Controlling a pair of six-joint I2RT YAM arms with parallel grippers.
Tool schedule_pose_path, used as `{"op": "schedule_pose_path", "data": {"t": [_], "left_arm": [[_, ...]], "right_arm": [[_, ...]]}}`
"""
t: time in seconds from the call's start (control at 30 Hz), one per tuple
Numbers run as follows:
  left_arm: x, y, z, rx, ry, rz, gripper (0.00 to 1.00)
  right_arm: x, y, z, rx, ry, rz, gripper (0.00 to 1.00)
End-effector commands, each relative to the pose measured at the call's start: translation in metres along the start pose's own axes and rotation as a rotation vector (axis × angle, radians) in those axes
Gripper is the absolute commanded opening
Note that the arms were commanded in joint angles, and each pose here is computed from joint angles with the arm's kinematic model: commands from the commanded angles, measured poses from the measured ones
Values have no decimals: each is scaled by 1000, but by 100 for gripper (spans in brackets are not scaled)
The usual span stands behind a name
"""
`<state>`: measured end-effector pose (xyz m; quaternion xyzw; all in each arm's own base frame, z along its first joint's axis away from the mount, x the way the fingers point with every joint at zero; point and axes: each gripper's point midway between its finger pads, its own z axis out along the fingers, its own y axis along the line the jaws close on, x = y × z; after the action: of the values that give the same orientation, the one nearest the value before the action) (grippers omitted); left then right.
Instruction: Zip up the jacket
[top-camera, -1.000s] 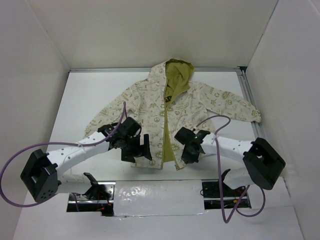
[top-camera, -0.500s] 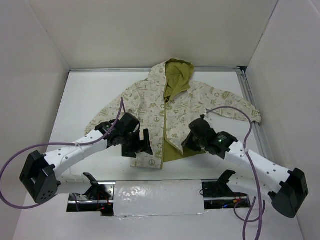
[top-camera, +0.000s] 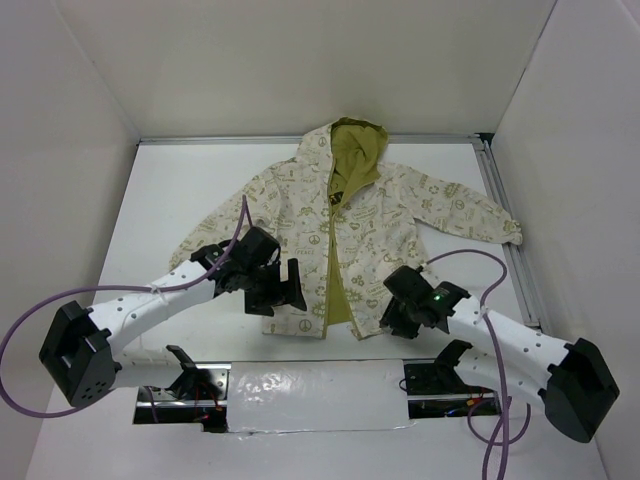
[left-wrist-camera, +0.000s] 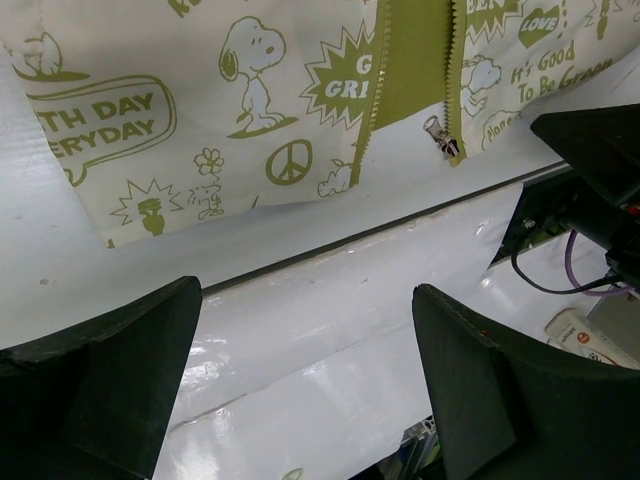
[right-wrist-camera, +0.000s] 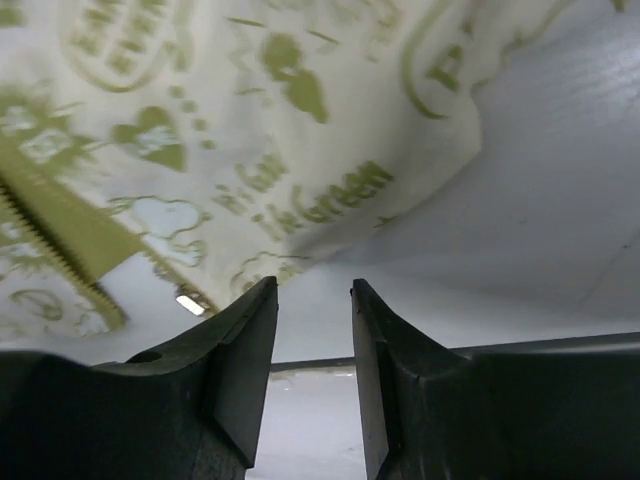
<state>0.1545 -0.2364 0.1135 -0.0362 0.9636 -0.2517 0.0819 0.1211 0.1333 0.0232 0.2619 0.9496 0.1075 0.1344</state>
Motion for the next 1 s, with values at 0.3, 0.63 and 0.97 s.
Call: {"op": "schedule_pose_path", "data": {"t": [0.3,0.63,0.97], "left_arm": [[8,4,1,7,12,33,99],[15,9,6,8,34,4,99],[24,17,11,-1,50,-15,99]], "right_arm": [[5,74,-57,-252,-156,-524,74],[31,67,4,-54,-21,-718,20],[81,75,22,-89,79,-857,15]]}}
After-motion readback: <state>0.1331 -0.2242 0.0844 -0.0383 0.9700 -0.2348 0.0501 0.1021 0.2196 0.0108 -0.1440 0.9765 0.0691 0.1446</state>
